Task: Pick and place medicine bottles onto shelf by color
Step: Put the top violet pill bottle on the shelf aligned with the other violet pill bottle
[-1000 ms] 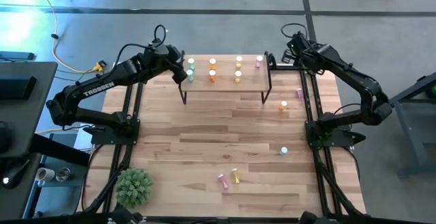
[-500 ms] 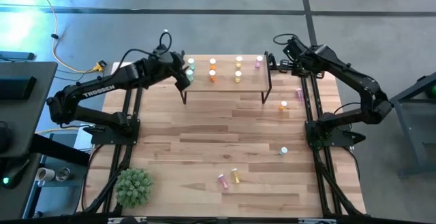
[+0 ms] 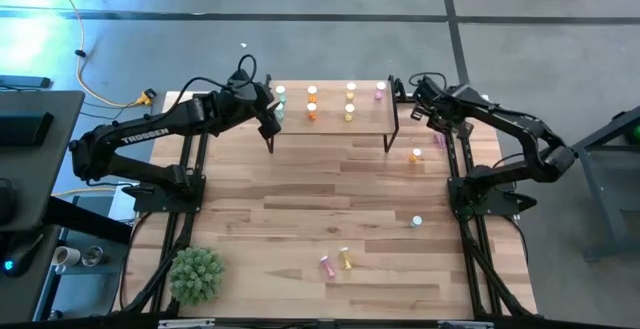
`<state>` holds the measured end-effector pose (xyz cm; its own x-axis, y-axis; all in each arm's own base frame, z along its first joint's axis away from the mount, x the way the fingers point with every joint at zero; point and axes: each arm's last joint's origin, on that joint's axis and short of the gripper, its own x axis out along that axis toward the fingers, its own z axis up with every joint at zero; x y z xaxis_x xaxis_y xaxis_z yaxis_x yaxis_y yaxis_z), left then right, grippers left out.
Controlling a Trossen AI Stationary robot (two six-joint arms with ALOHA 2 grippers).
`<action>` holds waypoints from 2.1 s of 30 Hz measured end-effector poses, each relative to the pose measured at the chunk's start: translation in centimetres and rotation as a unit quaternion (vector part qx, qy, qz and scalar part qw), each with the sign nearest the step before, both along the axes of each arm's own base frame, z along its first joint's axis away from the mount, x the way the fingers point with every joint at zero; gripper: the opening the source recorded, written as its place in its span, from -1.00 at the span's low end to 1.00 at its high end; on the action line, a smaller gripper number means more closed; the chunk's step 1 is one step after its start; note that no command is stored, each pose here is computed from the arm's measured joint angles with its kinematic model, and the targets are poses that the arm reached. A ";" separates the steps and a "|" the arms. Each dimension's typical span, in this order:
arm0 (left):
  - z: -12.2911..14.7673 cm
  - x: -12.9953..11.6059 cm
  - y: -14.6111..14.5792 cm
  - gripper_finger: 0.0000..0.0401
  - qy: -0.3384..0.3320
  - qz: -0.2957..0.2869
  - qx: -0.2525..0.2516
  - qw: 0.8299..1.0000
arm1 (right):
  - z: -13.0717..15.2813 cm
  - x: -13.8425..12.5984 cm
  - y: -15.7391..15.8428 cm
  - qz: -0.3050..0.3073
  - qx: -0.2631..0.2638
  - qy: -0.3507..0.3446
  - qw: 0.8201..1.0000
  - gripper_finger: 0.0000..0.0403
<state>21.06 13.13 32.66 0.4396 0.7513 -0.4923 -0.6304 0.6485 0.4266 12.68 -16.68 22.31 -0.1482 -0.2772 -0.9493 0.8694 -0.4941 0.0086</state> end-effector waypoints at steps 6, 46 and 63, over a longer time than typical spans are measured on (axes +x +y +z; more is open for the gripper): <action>-0.2 0.2 -0.5 0.00 0.005 -0.008 -0.007 1.000 | -2.7 -0.2 0.1 -0.072 -0.031 -0.031 0.996 -1.00; 0.0 0.8 -1.6 0.00 -0.014 -0.003 -0.003 1.000 | -7.1 -1.5 -3.3 -0.247 -0.108 -0.080 0.960 -1.00; 0.0 0.8 -1.6 0.00 -0.013 -0.002 -0.002 1.000 | -7.4 -1.8 -2.1 -0.229 -0.037 -0.050 0.971 -1.00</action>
